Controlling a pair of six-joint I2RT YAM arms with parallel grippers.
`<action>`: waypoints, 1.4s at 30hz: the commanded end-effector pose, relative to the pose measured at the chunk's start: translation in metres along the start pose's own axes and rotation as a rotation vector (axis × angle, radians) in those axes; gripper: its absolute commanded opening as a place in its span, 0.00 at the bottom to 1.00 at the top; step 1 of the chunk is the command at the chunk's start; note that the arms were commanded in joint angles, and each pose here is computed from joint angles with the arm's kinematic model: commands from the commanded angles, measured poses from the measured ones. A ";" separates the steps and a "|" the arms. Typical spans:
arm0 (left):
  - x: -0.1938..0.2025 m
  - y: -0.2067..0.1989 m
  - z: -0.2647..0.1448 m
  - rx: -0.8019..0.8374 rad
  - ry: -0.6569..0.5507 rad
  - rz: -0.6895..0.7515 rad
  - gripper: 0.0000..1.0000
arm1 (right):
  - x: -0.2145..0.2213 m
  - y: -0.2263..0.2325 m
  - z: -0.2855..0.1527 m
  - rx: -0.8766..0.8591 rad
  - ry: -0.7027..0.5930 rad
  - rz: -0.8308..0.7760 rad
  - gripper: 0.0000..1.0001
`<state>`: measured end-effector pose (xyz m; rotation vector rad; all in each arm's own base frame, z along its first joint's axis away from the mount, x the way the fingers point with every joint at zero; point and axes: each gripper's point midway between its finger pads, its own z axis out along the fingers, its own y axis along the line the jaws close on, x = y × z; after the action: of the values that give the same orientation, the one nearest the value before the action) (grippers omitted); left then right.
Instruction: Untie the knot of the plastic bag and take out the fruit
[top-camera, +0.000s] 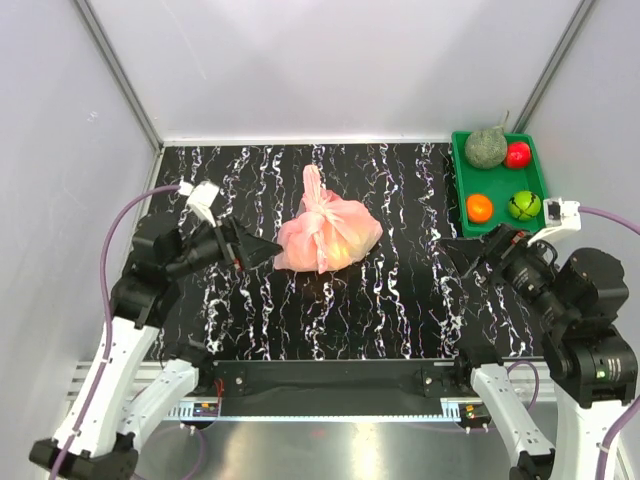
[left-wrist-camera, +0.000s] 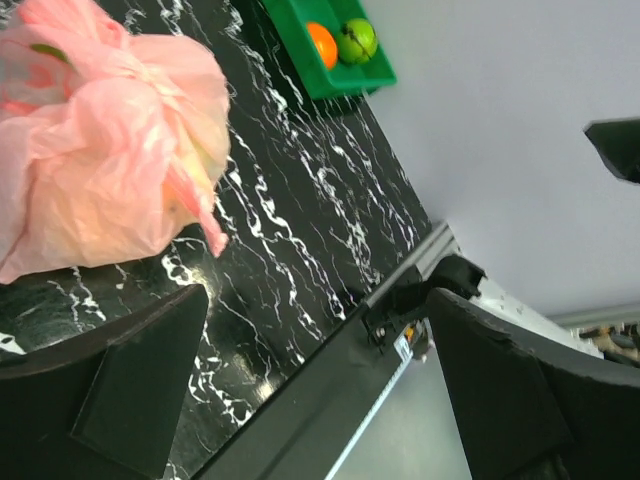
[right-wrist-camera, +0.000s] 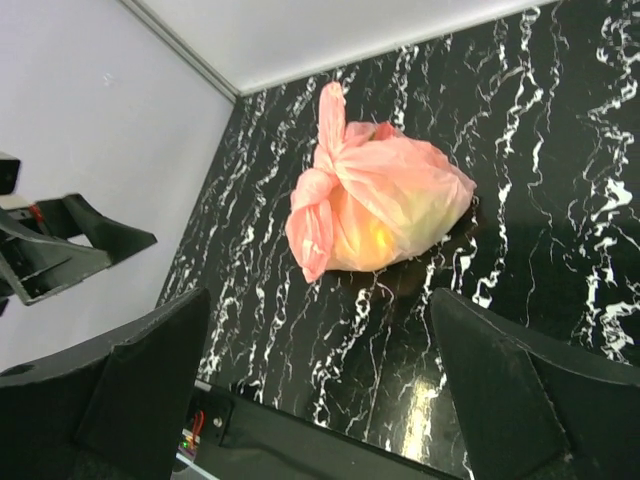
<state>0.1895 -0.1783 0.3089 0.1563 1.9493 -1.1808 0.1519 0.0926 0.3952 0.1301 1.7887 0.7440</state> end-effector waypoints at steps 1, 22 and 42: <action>-0.017 -0.011 0.007 -0.022 -0.029 0.102 0.99 | 0.003 -0.001 0.005 -0.006 0.040 -0.037 1.00; -0.018 0.052 0.102 -0.801 -0.077 0.607 0.99 | 0.037 -0.085 0.035 0.324 0.151 -0.026 1.00; 0.007 0.087 0.122 -0.239 0.289 0.679 0.69 | 0.052 -0.072 0.042 0.207 0.200 -0.029 1.00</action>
<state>0.2999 -0.2138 0.1963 0.6825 2.1215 -0.3864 0.1904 0.0691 0.2982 0.2301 2.0937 0.5274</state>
